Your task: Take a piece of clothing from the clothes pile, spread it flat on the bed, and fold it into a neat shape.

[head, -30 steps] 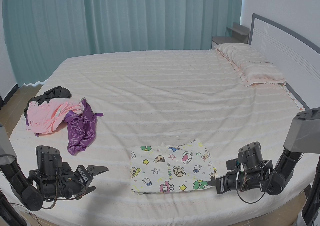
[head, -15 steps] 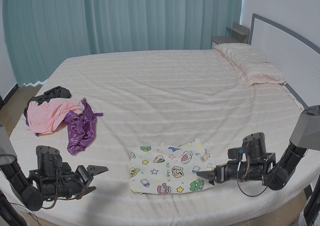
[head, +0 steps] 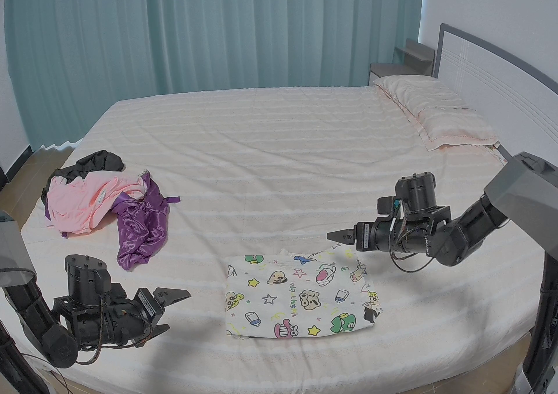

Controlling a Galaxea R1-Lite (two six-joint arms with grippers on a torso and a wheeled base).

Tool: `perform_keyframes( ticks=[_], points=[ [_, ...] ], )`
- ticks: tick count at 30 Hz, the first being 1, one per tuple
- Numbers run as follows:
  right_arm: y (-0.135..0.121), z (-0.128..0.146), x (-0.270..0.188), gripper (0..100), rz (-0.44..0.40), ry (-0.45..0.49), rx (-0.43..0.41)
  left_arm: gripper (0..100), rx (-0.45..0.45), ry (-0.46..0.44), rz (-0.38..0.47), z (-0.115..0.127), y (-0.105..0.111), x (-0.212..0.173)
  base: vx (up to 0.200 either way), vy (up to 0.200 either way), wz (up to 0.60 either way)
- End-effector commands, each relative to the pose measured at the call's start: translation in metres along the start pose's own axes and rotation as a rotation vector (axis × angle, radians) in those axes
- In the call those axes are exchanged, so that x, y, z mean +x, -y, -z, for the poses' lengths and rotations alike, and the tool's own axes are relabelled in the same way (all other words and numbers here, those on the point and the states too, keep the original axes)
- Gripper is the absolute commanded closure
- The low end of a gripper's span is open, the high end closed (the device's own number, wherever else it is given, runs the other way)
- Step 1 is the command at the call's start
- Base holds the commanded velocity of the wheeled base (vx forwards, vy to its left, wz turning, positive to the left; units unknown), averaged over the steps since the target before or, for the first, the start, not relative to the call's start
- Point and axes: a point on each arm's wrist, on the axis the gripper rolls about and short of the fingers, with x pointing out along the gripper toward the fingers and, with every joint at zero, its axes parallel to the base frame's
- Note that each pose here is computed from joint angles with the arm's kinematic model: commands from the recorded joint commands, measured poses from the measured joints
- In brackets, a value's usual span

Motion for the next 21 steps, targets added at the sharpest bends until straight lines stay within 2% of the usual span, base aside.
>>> perform_keyframes(
  ticks=[1, 10, 14, 15, 21],
  points=[
    [0.031, 0.015, 0.038, 0, 0.039, -0.07, 0.044, 0, -0.008, -0.014, -0.024, 0.001, -0.006, 0.006, 0.0, 0.0, 0.0],
    [0.031, 0.014, 0.042, 0, 0.032, -0.065, 0.051, 0, -0.007, -0.016, -0.025, 0.001, -0.006, 0.007, 0.0, 0.0, 0.0],
    [0.023, 0.02, 0.049, 0, 0.017, -0.084, 0.094, 0, -0.007, -0.015, -0.023, 0.001, -0.005, 0.007, 0.0, 0.0, 0.0],
    [0.021, 0.024, 0.054, 100, 0.01, -0.091, 0.099, 0, -0.007, -0.016, -0.025, 0.001, -0.006, 0.007, 0.0, 0.0, 0.0],
    [0.023, 0.02, 0.055, 100, 0.02, -0.075, 0.104, 0, -0.009, -0.016, -0.031, 0.001, -0.007, 0.008, 0.0, 0.0, 0.0]
  ],
)
